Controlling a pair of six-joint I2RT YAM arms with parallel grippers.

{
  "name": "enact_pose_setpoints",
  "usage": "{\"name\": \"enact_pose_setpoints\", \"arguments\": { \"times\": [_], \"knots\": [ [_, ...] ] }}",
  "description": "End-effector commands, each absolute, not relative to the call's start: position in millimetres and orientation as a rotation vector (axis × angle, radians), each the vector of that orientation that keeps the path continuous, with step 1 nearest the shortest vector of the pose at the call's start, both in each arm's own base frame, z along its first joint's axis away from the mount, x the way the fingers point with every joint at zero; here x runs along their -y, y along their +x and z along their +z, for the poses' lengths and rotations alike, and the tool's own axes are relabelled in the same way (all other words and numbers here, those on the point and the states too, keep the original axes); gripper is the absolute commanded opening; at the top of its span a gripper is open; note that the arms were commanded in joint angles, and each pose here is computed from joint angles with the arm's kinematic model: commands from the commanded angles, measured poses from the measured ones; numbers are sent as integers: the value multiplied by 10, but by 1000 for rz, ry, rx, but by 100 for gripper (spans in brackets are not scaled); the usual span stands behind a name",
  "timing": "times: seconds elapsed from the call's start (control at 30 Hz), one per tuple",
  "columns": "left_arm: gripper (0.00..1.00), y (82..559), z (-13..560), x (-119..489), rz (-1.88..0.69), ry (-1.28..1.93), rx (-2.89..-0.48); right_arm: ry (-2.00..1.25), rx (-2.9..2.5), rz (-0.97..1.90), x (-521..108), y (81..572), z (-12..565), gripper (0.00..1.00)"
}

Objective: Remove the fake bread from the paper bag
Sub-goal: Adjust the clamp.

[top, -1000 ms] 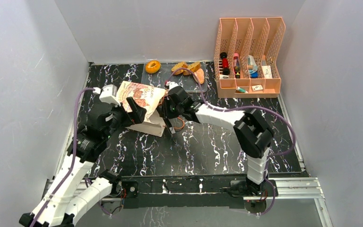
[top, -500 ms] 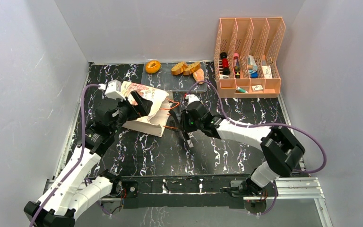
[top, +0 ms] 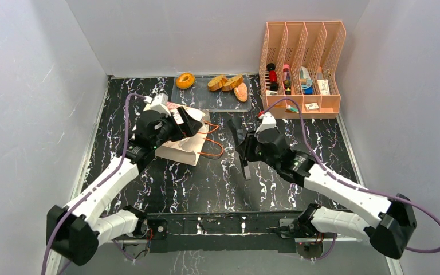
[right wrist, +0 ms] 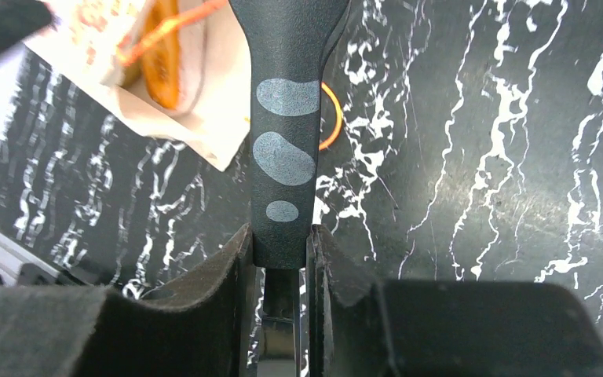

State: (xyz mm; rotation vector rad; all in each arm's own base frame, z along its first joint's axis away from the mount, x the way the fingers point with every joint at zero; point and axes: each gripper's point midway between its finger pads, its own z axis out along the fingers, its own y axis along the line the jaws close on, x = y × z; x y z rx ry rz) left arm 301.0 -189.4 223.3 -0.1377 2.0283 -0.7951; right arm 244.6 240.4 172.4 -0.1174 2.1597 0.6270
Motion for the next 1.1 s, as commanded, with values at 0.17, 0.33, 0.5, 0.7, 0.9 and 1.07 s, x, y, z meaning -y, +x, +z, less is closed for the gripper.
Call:
{"name": "enact_pose_setpoints", "arguments": {
  "times": [0.17,0.33,0.5,0.7,0.9,1.07],
  "knots": [
    [98,3159,2320,2409,-1077,-42,-1998,-106,-1987,764,-2487,2467,2593,3],
    [98,3190,2421,2469,-1125,-45,-1966,-120,-1986,800,-2567,2462,2575,3],
    [98,3169,2487,2560,-1214,-49,-1942,-139,-1981,836,-2667,2448,2578,3],
    [98,3174,2472,2642,-1275,-49,-1948,-160,-1968,857,-2779,2461,2636,3],
    [98,3189,2428,2682,-1304,-56,-1954,-174,-1945,881,-2890,2469,2712,3],
    [98,3202,2389,2682,-1302,-66,-1960,-184,-1927,896,-2964,2468,2800,3]
  ]
}}
